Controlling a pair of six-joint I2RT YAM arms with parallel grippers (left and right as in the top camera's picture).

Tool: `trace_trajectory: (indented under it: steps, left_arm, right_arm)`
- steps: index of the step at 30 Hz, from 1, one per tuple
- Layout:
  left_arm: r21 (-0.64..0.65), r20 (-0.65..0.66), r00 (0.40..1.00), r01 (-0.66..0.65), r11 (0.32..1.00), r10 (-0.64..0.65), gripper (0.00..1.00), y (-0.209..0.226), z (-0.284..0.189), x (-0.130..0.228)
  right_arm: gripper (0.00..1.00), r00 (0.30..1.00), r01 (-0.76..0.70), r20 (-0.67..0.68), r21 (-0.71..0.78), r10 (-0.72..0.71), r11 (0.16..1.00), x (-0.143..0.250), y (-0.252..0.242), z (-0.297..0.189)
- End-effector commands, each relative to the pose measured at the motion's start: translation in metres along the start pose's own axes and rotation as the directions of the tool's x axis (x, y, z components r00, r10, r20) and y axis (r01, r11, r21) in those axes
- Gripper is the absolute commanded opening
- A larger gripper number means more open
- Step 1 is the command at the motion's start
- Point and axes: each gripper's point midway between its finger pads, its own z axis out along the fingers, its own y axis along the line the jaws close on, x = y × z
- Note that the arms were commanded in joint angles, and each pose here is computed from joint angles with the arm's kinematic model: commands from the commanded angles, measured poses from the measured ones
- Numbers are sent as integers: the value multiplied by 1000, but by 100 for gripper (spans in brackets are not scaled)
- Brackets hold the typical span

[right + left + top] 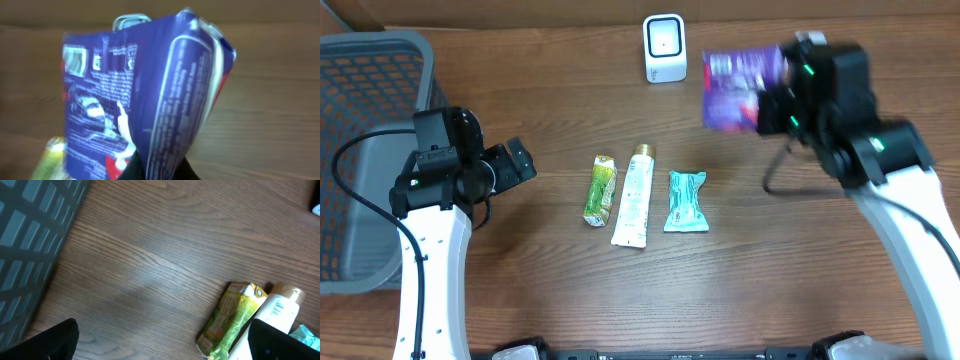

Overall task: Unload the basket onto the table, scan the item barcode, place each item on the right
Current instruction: 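Lift the purple pack with the right gripper to the white scanner, then carry the purple pack right and set it down at the table's right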

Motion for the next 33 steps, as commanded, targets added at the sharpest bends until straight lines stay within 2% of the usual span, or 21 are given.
trace_trajectory:
  steps: [1, 2, 4, 6, 7, 9, 11, 12, 14, 25, 30, 33]
  left_arm:
    - [7, 5, 1000, -19, 1000, 19, 100, -1, -2, 1]
    - [7, 5, 1000, -19, 1000, 19, 99, -1, -2, 1]
    - [7, 5, 1000, -19, 1000, 19, 99, -1, -2, 1]
    - [7, 5, 1000, -19, 1000, 19, 100, -1, -2, 1]
    - [7, 5, 1000, -19, 1000, 19, 100, -1, -2, 1]
    - [7, 5, 1000, -19, 1000, 19, 99, -1, -2, 1]
    - [7, 5, 1000, -19, 1000, 19, 100, -1, -2, 1]
    - [7, 5, 1000, -19, 1000, 19, 100, -1, -2, 1]
    - [7, 5, 1000, -19, 1000, 19, 100, -1, -2, 1]
    - [7, 5, 1000, -19, 1000, 19, 100, -1, -2, 1]
    - [7, 5, 1000, -19, 1000, 19, 100, -1, -2, 1]
    - [7, 5, 1000, -19, 1000, 19, 100, -1, -2, 1]
  right_arm:
    - [3, 985, 106, 94, 330, -145, 938, -59, -14, 14]
    - [3, 980, 129, 94, 365, -174, 922, -64, -13, 19]
    - [4, 944, 230, 76, 544, -320, 807, -81, -11, 46]
    - [4, 870, 378, -26, 676, -492, 632, -86, -4, 72]
    - [4, 822, 437, -100, 743, -561, 508, -90, -1, 85]
    - [4, 761, 466, -178, 819, -624, 335, -98, 7, 110]
    - [4, 709, 511, -232, 820, -666, 257, -99, 13, 134]
    - [4, 650, 580, -312, 793, -693, 188, -95, 14, 146]
    - [4, 578, 649, -399, 754, -712, 105, -88, 15, 162]
    - [4, 472, 709, -313, 690, -824, 144, -87, 45, 191]
    - [4, 324, 786, -366, 617, -872, 34, -80, 68, 195]
    - [4, 302, 794, -355, 607, -885, 27, -80, 74, 197]
